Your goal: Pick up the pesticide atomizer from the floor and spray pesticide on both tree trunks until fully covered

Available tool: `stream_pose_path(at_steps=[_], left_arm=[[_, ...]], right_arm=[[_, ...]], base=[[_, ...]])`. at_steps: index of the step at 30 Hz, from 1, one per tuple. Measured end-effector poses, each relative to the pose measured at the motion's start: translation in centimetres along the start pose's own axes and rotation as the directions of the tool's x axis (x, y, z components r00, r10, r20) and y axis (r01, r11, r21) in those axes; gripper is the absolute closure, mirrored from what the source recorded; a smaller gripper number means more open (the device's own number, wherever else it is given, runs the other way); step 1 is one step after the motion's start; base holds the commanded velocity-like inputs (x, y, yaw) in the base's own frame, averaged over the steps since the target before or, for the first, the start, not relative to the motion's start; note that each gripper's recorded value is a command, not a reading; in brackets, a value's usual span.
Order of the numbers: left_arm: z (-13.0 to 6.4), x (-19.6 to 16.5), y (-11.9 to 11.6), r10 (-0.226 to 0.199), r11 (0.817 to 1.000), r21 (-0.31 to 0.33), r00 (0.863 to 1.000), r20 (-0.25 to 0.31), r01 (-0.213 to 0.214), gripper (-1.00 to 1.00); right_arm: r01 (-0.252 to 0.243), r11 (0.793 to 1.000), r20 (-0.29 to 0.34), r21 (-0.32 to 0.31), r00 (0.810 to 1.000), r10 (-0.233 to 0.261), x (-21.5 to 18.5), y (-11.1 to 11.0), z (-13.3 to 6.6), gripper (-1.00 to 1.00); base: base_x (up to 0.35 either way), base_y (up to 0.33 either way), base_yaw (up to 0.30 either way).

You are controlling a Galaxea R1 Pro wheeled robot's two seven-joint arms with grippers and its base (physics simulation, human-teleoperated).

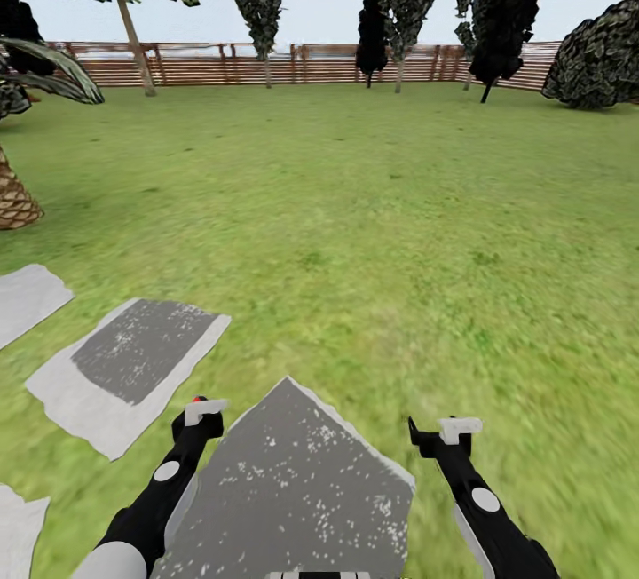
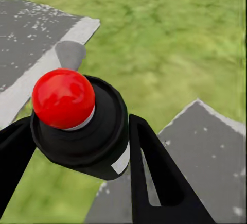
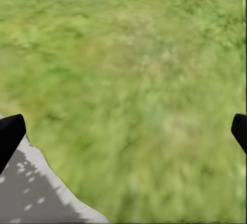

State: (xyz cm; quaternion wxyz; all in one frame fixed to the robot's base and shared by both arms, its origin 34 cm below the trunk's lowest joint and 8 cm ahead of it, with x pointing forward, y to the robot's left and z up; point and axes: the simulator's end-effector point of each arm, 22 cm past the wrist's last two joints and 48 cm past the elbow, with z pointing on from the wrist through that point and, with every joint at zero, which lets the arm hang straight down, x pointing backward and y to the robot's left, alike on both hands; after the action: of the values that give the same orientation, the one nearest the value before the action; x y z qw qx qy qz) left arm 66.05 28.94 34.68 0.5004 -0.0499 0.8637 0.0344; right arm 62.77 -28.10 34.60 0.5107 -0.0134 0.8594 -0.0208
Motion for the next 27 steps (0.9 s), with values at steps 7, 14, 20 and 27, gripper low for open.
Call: stream_pose_path(at_steps=[7,14,20,27], left_arm=[[0.00,-0.03,0.00,0.000,1.000,0.000,1.000,0.001,0.000,1.00],[-0.03,0.02,0.01,0.000,1.000,0.000,1.000,0.001,0.000,1.00],[-0.04,0.03,0.01,0.000,1.000,0.000,1.000,0.002,0.000,1.00],[-0.04,-0.01,0.01,0.000,1.000,0.000,1.000,0.002,0.000,1.00]], right_arm=[[0.000,1.000,0.000,0.000,1.000,0.000,0.01,0.00,0.00,-1.00],[0.000,1.000,0.000,0.000,1.000,0.000,0.03,0.00,-0.01,-1.00],[0.000,1.000,-0.001,0.000,1.000,0.000,0.03,-0.02,-0.02,-1.00],[0.000,1.000,-0.001,0.000,1.000,0.000,0.04,-0.02,0.00,-1.00]], base=[[0.000,-0.271,-0.264],[0.000,-0.271,-0.264],[0.000,-0.271,-0.264],[0.000,-0.270,-0.287]])
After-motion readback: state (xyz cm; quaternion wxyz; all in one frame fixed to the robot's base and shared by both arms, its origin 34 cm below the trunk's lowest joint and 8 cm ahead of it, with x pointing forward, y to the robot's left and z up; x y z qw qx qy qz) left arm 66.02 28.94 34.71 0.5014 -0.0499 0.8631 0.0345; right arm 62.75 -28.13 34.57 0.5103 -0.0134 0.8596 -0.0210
